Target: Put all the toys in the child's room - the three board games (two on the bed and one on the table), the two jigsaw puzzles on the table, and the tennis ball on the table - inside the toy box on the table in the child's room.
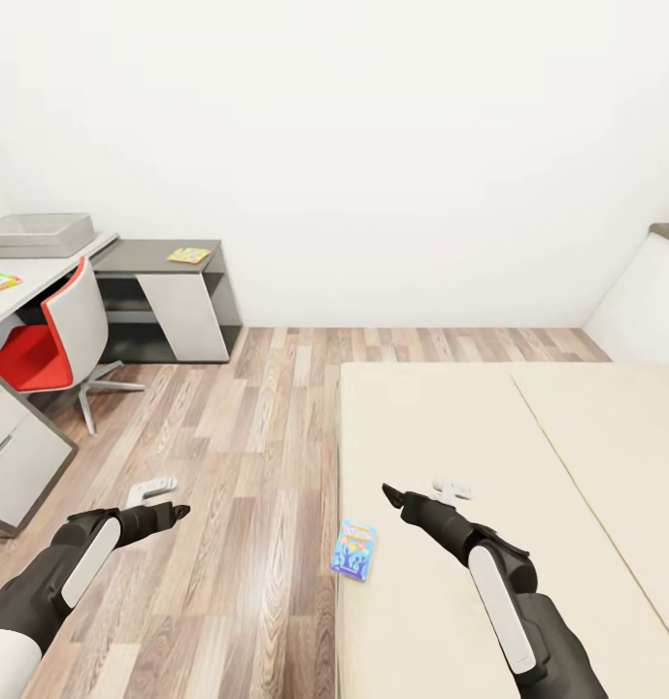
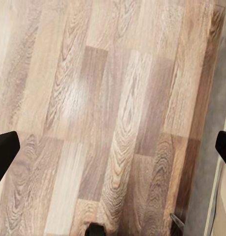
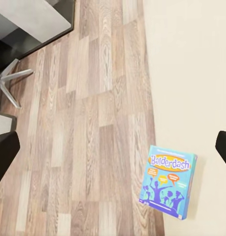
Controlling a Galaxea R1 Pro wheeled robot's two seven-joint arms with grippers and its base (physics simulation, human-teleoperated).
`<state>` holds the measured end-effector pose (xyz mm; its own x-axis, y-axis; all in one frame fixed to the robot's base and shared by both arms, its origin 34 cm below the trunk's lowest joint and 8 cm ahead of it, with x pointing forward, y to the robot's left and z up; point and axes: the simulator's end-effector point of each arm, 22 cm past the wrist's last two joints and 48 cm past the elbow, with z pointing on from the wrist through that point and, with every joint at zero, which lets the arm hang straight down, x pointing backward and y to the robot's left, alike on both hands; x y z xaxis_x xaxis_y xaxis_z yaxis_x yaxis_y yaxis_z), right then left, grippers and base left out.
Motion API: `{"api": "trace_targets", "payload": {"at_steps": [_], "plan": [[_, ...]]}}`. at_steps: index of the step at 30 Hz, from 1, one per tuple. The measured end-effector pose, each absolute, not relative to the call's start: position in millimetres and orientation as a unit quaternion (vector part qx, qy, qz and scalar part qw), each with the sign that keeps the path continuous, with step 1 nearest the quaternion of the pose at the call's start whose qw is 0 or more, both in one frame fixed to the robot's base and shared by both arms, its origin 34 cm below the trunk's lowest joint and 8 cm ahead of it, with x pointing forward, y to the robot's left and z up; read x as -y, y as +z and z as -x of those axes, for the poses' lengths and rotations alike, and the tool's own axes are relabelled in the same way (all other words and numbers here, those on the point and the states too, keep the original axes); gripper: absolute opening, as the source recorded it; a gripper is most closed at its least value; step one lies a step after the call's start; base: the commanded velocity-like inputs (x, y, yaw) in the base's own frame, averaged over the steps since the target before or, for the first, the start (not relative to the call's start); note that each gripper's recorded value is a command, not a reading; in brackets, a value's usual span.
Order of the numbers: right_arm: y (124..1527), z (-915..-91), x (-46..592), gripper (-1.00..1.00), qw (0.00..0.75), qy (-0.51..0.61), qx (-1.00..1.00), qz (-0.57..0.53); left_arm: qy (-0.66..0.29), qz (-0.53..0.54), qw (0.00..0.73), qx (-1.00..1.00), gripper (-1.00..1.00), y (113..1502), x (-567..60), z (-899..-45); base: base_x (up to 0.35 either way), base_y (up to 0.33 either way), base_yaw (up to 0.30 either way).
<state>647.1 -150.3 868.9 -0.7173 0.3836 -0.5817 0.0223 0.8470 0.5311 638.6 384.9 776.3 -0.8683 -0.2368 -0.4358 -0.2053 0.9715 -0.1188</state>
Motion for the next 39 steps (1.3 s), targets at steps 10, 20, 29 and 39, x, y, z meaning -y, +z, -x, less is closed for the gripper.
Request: {"api": "trace_targets", "payload": {"at_steps": [10,20,29,39], "plan": [[877.6,-649.2,150.4,1.00,0.366,0.252,-0.889,-0.112,-0.035,0.114,0.238,-0.964,1.00,785.3,-384.8,-642.5,0.000,0.000,0.000],[886.3,-651.1,150.2,1.00,0.373,0.253,-0.886,-0.110,-0.036,0.114,0.246,-0.962,1.00,794.2,-384.8,-646.1,0.000,0.000,0.000],[894.4,-652.7,149.5,1.00,0.379,0.255,-0.883,-0.108,-0.037,0.113,0.253,-0.960,1.00,802.3,-384.3,-649.3,0.000,0.000,0.000],[903.5,-654.4,149.3,1.00,0.386,0.256,-0.880,-0.106,-0.039,0.111,0.263,-0.958,1.00,812.5,-383.5,-653.6,0.000,0.000,0.000]]}}
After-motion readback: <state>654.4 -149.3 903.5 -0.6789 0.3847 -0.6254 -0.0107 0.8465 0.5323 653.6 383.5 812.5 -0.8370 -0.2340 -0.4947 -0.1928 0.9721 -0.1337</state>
